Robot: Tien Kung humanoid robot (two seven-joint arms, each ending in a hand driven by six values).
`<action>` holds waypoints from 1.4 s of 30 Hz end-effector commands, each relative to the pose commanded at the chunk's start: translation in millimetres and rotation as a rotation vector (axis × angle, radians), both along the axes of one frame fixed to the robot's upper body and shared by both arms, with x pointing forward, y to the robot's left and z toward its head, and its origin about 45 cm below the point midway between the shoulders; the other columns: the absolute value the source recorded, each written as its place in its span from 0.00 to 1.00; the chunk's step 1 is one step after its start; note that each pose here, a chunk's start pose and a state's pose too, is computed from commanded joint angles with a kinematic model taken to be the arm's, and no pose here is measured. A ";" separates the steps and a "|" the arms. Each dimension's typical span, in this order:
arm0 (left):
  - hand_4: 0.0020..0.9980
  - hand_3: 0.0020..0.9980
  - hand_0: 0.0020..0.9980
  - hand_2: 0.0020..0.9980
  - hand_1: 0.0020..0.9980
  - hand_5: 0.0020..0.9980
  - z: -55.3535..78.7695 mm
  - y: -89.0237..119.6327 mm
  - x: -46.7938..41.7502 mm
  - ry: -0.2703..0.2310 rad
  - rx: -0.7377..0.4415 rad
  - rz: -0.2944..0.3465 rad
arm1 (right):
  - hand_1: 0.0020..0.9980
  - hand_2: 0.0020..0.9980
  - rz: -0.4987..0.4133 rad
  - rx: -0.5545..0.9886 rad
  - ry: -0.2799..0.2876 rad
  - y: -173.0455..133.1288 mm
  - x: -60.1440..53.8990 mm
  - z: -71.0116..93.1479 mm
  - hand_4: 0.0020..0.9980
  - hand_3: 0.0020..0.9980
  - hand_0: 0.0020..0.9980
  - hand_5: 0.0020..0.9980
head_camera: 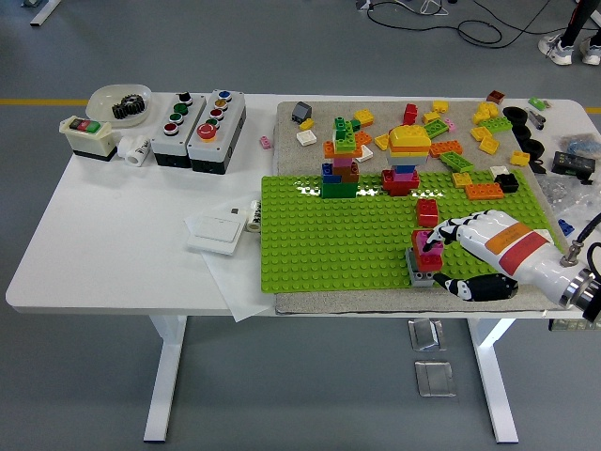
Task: Pick up the brick,pile it on top of brick,press brick,pick up the brick,pile it on top of brick,press brick
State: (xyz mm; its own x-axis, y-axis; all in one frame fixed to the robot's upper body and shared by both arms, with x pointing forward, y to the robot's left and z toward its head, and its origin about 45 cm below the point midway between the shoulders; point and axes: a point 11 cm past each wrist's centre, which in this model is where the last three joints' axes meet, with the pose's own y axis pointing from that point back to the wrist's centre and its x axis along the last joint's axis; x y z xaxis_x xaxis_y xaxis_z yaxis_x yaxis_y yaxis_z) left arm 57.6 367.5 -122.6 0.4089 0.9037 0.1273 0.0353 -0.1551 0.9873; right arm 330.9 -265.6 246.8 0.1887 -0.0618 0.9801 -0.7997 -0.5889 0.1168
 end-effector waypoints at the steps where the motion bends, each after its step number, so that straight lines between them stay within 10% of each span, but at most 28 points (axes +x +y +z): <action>1: 0.52 0.54 0.79 0.59 0.70 0.50 0.0 0.0 -0.2 0.000 0.000 0.000 | 0.60 0.74 -0.001 0.001 -0.002 -0.3 0.1 0.6 0.68 0.68 0.59 0.30; 9: 0.52 0.54 0.79 0.59 0.70 0.50 -0.1 -0.1 -0.6 0.002 0.000 -0.003 | 0.63 0.76 -0.149 0.165 0.036 -20.0 16.9 5.8 0.70 0.70 0.62 0.31; 10: 0.52 0.53 0.79 0.59 0.70 0.51 -0.1 -0.1 -0.6 0.001 0.000 -0.003 | 0.76 0.86 -0.170 0.197 0.053 -22.3 18.6 6.0 0.80 0.85 0.78 0.40; 24: 0.52 0.54 0.79 0.59 0.70 0.50 0.5 0.6 2.4 -0.002 0.005 -0.003 | 0.80 0.87 -0.386 0.754 0.202 -65.4 55.0 25.0 0.93 0.87 0.84 0.63; 42: 0.52 0.54 0.79 0.60 0.70 0.51 0.6 -1.0 5.7 -0.007 0.008 -0.007 | 0.82 0.85 -0.581 1.527 0.385 -107.3 68.1 13.2 1.00 0.89 0.87 0.87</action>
